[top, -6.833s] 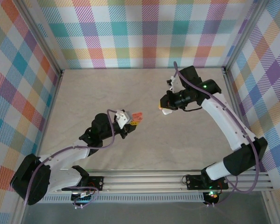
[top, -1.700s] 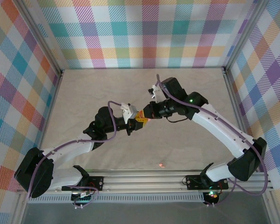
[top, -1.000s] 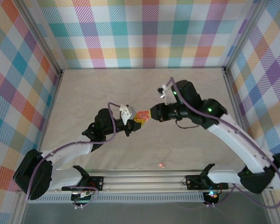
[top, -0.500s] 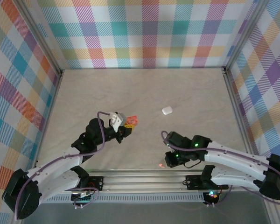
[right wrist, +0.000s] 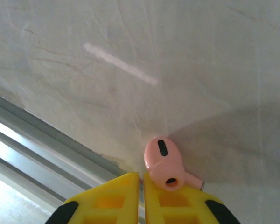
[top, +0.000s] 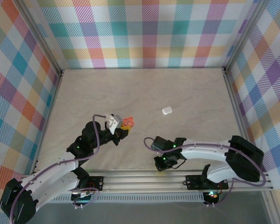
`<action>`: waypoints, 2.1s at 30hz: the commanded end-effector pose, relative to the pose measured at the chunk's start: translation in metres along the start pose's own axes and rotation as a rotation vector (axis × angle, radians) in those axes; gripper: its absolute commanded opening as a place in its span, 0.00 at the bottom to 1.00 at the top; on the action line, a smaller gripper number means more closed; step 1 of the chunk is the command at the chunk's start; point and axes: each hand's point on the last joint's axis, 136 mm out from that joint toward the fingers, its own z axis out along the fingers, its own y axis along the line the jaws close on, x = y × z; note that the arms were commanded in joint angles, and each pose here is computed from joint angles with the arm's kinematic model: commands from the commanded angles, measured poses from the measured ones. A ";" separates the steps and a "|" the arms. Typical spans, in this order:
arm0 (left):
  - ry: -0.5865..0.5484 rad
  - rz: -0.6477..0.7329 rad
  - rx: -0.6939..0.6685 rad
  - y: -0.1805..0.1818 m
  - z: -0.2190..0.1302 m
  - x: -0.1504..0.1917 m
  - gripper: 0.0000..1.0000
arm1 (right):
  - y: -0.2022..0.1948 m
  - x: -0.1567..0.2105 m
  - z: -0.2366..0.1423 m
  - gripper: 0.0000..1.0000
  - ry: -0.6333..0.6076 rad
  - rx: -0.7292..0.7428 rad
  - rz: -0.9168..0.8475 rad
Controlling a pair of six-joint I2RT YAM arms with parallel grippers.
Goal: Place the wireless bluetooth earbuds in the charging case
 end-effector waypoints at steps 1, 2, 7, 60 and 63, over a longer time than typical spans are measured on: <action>0.004 -0.011 -0.021 0.004 -0.003 0.003 0.00 | 0.006 -0.020 -0.008 0.10 -0.030 -0.020 -0.039; 0.006 -0.011 -0.021 0.004 -0.003 0.004 0.00 | 0.002 -0.023 -0.011 0.10 -0.030 -0.017 -0.038; 0.010 -0.010 -0.024 0.004 -0.003 0.006 0.00 | -0.023 -0.055 -0.040 0.10 -0.070 -0.012 -0.044; -0.002 -0.005 -0.028 0.001 -0.016 0.005 0.00 | 0.002 -0.036 -0.024 0.40 0.007 0.443 -0.516; -0.004 -0.005 -0.028 0.001 -0.016 0.004 0.00 | -0.001 -0.036 -0.021 0.40 0.030 0.468 -0.512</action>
